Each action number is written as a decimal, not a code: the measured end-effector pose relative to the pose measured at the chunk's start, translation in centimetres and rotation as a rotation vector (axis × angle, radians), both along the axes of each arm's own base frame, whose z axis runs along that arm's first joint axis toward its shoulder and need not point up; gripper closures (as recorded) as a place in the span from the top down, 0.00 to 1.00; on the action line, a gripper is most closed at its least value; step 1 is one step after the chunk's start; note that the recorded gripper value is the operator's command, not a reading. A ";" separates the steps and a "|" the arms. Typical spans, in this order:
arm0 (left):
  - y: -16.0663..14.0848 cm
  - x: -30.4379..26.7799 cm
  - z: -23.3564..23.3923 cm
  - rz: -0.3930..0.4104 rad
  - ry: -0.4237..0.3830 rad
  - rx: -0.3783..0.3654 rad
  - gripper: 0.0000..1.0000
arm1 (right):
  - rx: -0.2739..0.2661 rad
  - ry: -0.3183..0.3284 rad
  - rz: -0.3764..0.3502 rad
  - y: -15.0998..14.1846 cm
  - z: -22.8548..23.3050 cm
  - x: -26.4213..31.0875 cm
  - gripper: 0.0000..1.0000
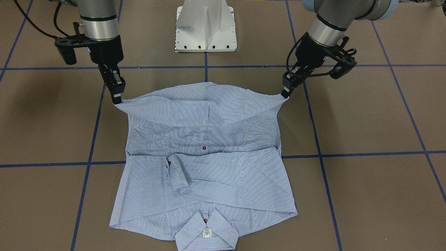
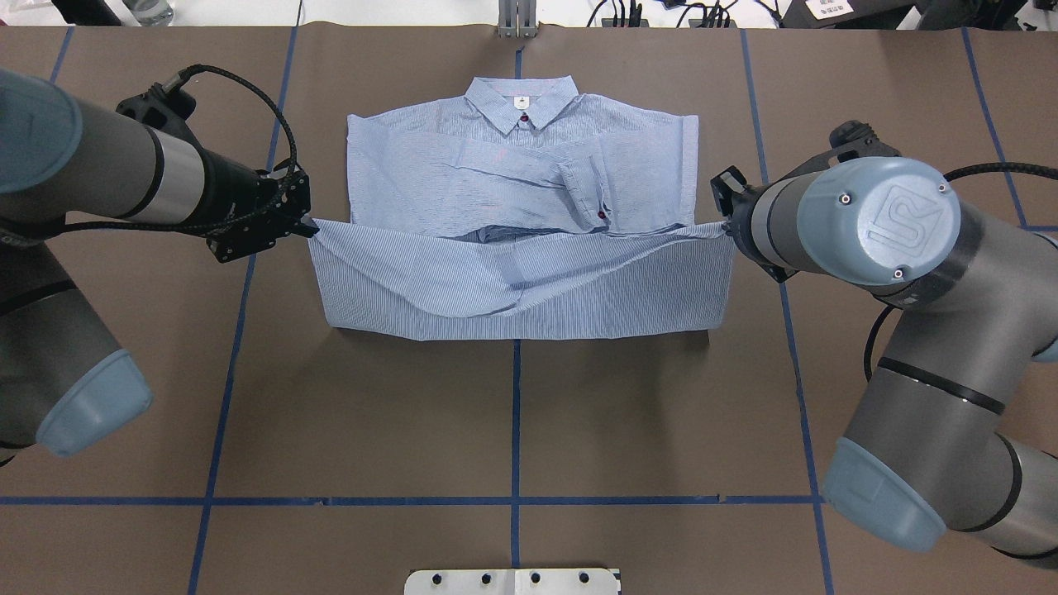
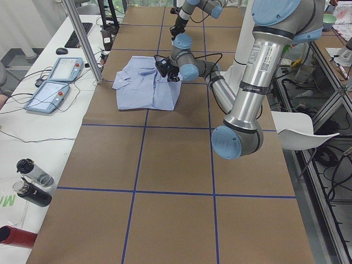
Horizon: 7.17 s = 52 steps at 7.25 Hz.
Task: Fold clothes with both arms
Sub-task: 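Lift the hem with both grippers and fold it toward the collar, then lay the hem down near the collar and open both grippers, then move the right gripper to the folded shirt's corner nearest it and grasp, then drag the folded shirt with the right gripper toward the robot, rotating it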
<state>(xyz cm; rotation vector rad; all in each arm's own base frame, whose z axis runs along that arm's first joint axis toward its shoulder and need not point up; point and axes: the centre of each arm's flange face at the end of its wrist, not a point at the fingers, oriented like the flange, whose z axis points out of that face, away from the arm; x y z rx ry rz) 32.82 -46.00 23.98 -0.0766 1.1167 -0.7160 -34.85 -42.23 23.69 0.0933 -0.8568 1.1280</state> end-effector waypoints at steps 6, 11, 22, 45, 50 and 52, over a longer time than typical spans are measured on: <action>-10.9 3.0 4.6 -0.082 -0.017 -0.008 0.00 | 0.074 0.051 0.149 -10.8 1.8 -3.9 0.00; -18.2 6.1 7.8 -0.151 -0.022 0.022 0.00 | 0.074 0.107 0.145 -19.5 6.1 -8.5 0.00; -22.9 5.9 10.6 -0.209 -0.031 0.142 0.57 | 0.039 -0.013 0.085 -24.8 7.4 -7.7 0.92; -17.2 0.4 12.0 -0.165 0.031 0.170 0.56 | 0.008 -0.081 -0.088 1.5 11.9 -7.9 0.00; -15.6 0.2 9.7 -0.152 0.072 0.198 0.57 | -0.180 0.053 -0.569 24.0 5.1 -10.1 0.51; -12.0 1.1 7.4 -0.107 0.100 0.203 0.59 | -0.200 0.076 -0.716 32.2 4.8 -11.9 1.00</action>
